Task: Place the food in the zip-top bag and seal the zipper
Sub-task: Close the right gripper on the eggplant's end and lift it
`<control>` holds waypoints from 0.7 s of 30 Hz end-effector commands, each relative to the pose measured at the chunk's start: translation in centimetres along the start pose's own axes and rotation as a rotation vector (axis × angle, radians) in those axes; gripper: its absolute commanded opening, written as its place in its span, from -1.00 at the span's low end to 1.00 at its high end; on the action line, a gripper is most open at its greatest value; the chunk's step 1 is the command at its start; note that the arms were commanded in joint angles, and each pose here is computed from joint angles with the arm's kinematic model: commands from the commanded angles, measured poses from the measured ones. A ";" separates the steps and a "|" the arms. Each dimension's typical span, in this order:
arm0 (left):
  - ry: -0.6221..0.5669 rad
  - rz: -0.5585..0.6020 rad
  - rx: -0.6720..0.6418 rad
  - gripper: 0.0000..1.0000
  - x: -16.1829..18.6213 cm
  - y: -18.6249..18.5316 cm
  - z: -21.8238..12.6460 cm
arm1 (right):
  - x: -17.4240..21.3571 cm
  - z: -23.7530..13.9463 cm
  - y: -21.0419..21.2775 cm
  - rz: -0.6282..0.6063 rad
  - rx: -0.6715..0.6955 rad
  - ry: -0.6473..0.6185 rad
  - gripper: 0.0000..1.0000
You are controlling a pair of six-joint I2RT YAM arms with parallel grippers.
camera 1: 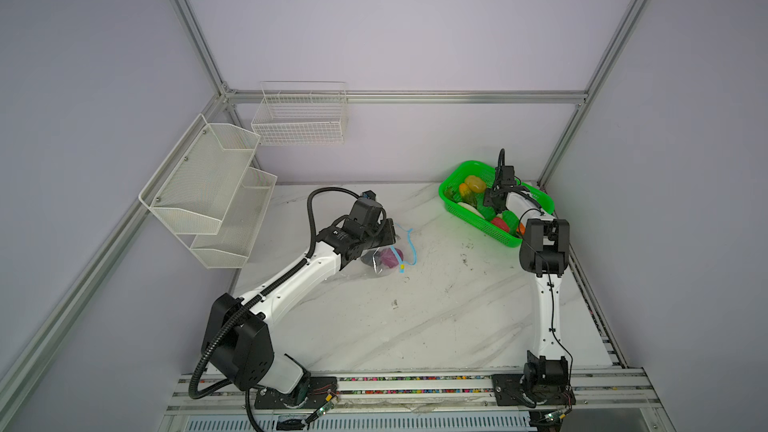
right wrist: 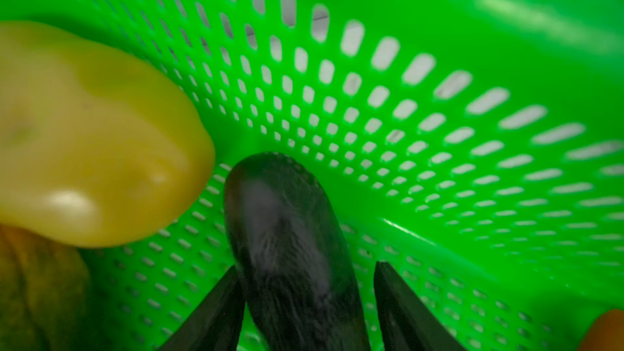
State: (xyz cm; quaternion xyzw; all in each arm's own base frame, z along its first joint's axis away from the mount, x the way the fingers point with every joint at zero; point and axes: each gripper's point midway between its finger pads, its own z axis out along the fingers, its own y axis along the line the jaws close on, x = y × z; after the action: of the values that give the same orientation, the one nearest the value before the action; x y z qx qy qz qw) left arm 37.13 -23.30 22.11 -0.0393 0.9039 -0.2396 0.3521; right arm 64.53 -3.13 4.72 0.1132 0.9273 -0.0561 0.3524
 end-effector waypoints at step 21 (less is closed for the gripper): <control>-0.037 -0.002 0.044 -1.00 -0.8 -0.8 -0.5 | -4.3 -4.3 -0.2 0.018 -0.014 -0.089 -0.15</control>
State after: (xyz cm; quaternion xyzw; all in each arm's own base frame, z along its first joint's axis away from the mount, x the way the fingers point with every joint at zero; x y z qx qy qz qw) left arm 37.10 -23.35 22.11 -0.0384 0.9040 -0.2406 0.3513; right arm 64.94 -3.04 5.68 0.1087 0.9241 -0.0542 0.3623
